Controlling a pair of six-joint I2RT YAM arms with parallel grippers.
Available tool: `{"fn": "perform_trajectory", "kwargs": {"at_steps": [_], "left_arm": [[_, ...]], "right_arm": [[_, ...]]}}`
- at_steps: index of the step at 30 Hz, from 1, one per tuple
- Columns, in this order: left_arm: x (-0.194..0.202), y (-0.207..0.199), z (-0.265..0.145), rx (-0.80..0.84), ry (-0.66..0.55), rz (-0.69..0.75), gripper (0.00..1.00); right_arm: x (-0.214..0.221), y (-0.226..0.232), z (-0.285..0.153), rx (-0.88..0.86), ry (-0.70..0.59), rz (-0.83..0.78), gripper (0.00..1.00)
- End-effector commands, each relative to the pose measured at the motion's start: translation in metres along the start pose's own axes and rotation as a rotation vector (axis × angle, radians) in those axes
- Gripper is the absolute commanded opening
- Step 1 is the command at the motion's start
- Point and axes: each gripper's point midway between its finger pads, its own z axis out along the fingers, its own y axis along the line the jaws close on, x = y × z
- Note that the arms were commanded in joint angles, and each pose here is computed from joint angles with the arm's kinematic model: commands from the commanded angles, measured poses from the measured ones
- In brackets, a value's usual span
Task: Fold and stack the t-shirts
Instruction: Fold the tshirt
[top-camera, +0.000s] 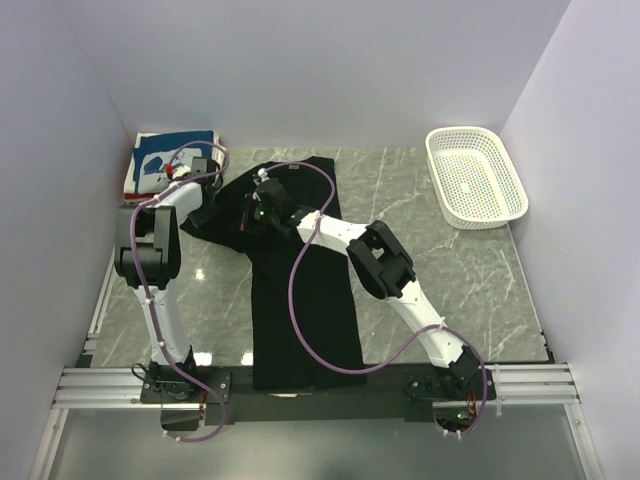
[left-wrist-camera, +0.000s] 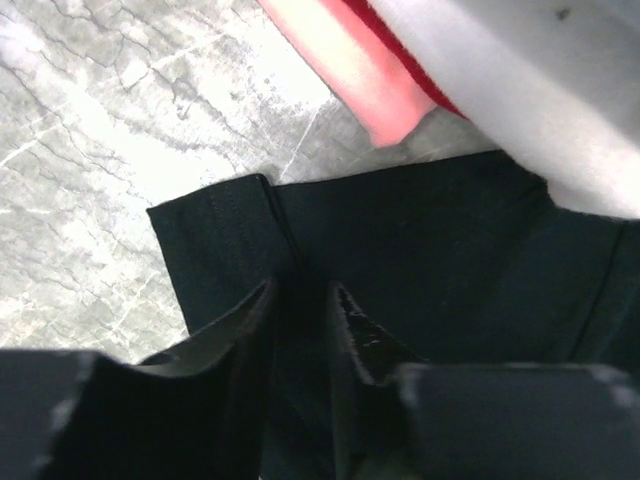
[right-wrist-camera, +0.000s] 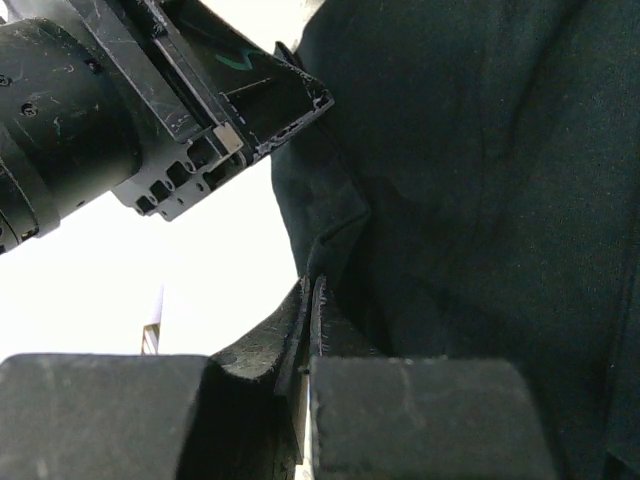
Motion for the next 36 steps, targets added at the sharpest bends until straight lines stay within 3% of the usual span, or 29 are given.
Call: {"fn": "perform_trajectory", "kwargs": {"at_steps": [1,8,23,36], "left_arm": [[-0.001,-0.007,0.001,0.010,-0.011,-0.008,0.29],[-0.012,-0.005,-0.009,0.018,-0.038,-0.011,0.01],[-0.082,-0.035,-0.082,0.164,-0.177,-0.028,0.01],[-0.110,-0.118,-0.145,0.399,-0.267,0.034,0.00]], "right_arm": [[0.016,-0.013,0.009,0.018,0.026,-0.003,0.00],[0.015,-0.013,0.008,0.016,0.023,-0.005,0.00],[-0.031,0.017,-0.034,0.056,-0.134,-0.104,0.00],[-0.064,0.015,-0.090,0.202,-0.301,-0.205,0.00]]}}
